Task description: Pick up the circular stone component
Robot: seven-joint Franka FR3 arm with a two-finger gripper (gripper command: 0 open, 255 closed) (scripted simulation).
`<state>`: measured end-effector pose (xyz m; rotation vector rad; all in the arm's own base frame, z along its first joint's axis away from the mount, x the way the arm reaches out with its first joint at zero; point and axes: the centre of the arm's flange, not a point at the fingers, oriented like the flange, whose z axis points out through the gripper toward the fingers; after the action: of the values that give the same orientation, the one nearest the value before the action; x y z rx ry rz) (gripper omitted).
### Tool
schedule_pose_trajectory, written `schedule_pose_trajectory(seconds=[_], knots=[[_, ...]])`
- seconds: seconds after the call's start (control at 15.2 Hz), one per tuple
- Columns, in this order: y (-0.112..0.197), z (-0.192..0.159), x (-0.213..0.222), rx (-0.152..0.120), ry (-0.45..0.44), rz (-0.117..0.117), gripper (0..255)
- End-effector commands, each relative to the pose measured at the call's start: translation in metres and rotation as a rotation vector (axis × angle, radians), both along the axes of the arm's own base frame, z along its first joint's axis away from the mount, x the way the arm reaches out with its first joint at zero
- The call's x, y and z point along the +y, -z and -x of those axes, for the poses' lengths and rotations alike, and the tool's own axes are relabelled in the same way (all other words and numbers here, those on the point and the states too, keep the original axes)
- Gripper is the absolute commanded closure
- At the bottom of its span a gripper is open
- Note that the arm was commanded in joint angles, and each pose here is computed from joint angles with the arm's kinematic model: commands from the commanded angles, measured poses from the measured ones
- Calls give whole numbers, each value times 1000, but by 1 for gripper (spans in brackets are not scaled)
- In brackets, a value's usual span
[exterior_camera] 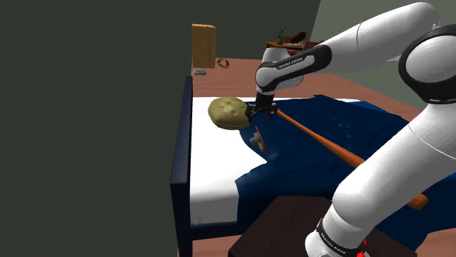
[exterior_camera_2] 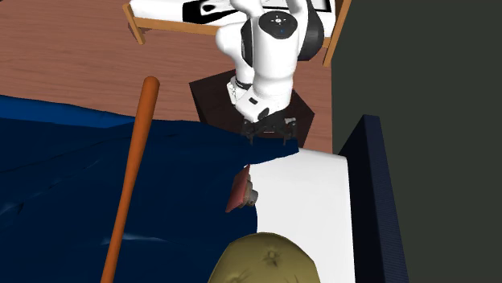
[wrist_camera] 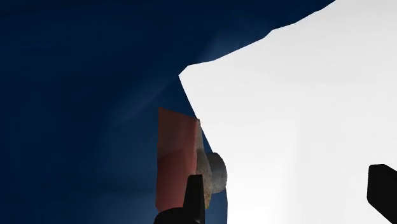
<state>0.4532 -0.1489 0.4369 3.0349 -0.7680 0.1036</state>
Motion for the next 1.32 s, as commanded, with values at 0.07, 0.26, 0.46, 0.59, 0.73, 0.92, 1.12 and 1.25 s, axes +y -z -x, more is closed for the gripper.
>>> schedule_pose_trajectory(seconds=[0.07, 0.26, 0.46, 0.59, 0.73, 0.92, 1.12, 1.25], knots=[[32, -13, -23, 14, 56, -4, 0], [62, -25, -48, 28, 111, -8, 0], [91, -36, -74, 42, 166, -13, 0], [107, -40, -87, 50, 195, -15, 0], [117, -40, -87, 50, 195, -15, 0], [133, -40, -87, 50, 195, -15, 0], [147, -40, -87, 50, 195, -15, 0], [147, -40, -88, 50, 195, -15, 255]])
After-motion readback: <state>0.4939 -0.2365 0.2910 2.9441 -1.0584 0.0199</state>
